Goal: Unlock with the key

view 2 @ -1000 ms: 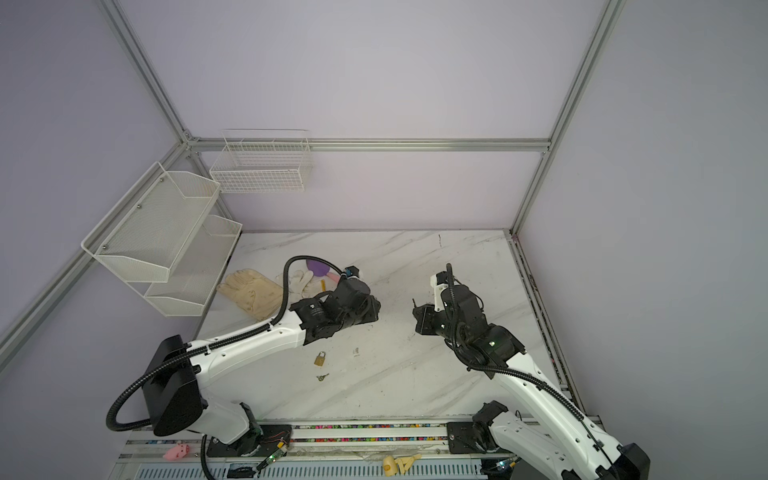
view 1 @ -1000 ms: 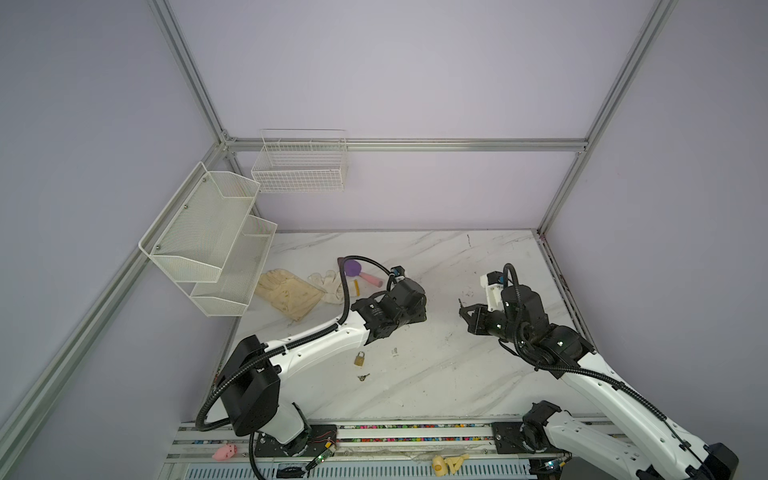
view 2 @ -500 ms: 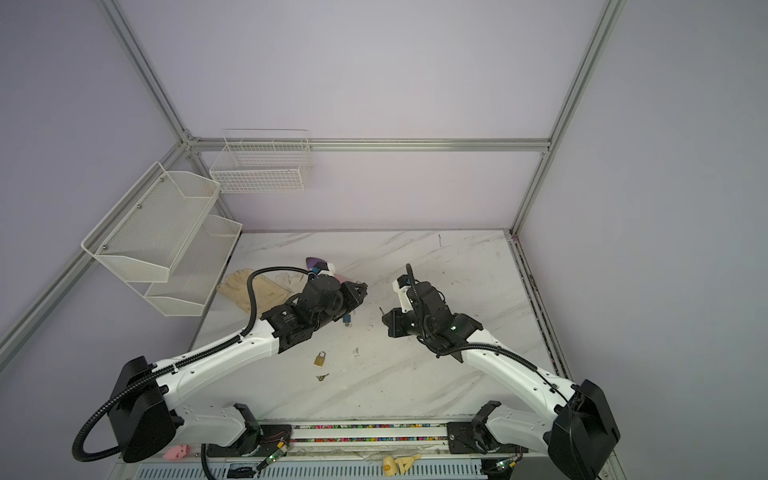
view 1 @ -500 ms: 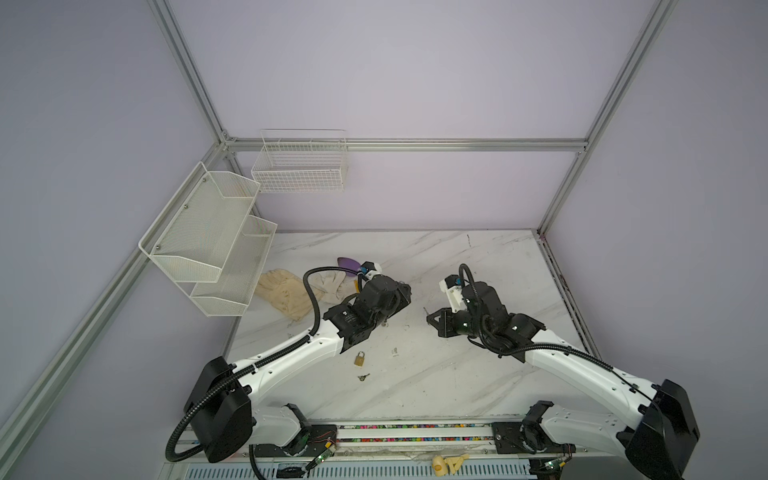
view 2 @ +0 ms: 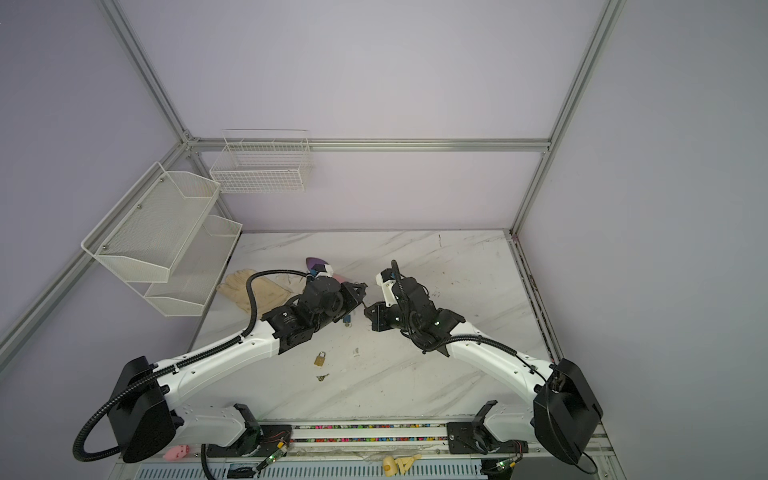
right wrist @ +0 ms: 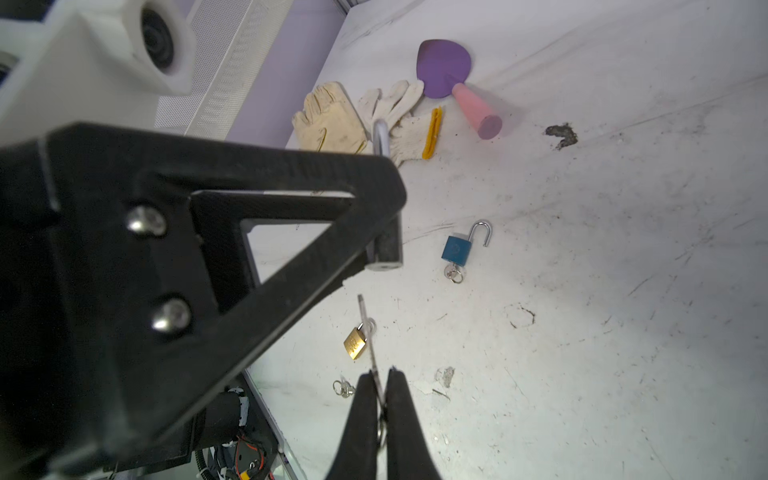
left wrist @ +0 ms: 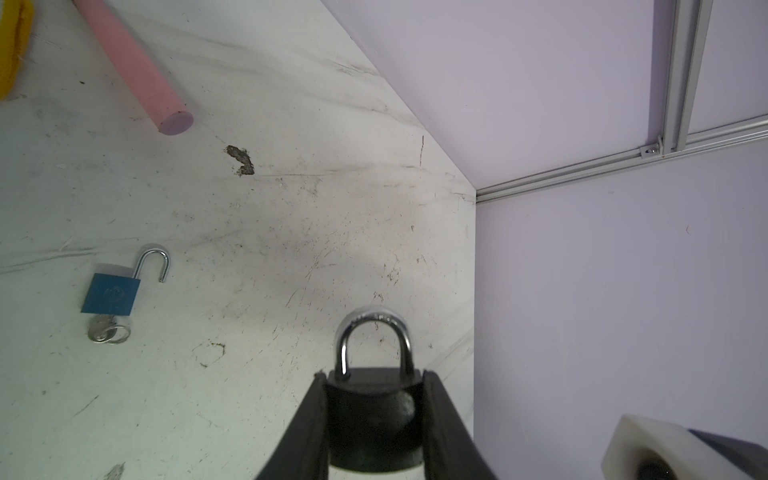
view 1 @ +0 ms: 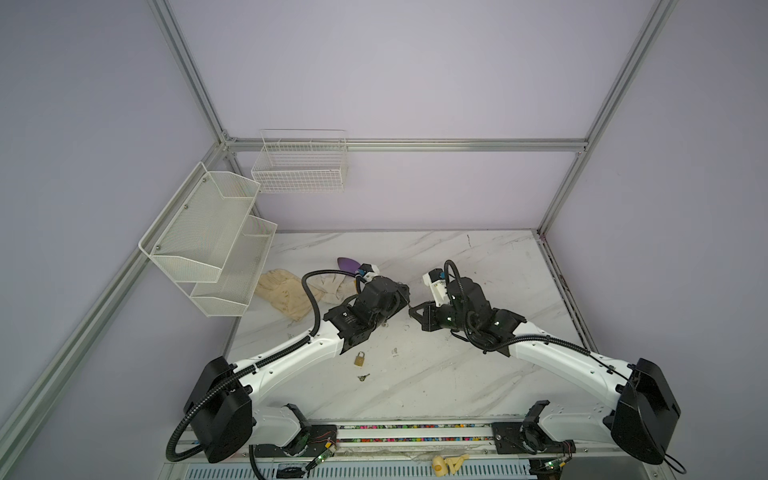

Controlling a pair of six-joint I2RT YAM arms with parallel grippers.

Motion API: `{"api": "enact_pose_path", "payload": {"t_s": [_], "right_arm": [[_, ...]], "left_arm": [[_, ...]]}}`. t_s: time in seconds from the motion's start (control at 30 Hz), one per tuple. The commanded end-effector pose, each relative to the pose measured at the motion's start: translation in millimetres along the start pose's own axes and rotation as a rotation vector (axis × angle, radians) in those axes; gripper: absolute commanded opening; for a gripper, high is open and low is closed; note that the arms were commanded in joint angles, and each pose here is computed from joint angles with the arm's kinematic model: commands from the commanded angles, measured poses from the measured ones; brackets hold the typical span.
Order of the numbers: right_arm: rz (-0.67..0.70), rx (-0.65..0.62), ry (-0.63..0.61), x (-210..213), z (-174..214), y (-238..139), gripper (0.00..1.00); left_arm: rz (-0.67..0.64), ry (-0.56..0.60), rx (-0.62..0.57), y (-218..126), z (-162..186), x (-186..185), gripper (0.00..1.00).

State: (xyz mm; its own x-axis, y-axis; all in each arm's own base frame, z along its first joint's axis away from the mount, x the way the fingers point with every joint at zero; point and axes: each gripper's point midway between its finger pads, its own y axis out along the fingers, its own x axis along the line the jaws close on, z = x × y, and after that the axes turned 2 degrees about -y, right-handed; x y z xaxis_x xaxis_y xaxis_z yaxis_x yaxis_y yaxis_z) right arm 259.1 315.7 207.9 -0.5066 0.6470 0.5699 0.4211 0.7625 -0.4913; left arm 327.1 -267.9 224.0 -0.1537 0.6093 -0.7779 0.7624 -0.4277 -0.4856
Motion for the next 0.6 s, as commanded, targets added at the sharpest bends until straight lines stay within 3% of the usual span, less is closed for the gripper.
{"api": "enact_pose_path", "payload": {"t_s": [0.0,0.2,0.57], "right_arm": [[-0.022,-0.038,0.005,8.1,-13.2,0.9,0.0],[0.014,-0.05,0.018,2.0,-16.2,2.5,0.0],[-0.037,-0.024,0.03,9.4,-12.7,12.1,0.0]], "left_arm": [[0.009,-0.005,-0.042,-7.2,-9.1,1.8,0.0],[0.001,0.003,-0.055,-9.7,-12.2,2.6,0.0],[0.005,-0.003,-0.071,-13.2,-15.2,3.2,0.0]]}}
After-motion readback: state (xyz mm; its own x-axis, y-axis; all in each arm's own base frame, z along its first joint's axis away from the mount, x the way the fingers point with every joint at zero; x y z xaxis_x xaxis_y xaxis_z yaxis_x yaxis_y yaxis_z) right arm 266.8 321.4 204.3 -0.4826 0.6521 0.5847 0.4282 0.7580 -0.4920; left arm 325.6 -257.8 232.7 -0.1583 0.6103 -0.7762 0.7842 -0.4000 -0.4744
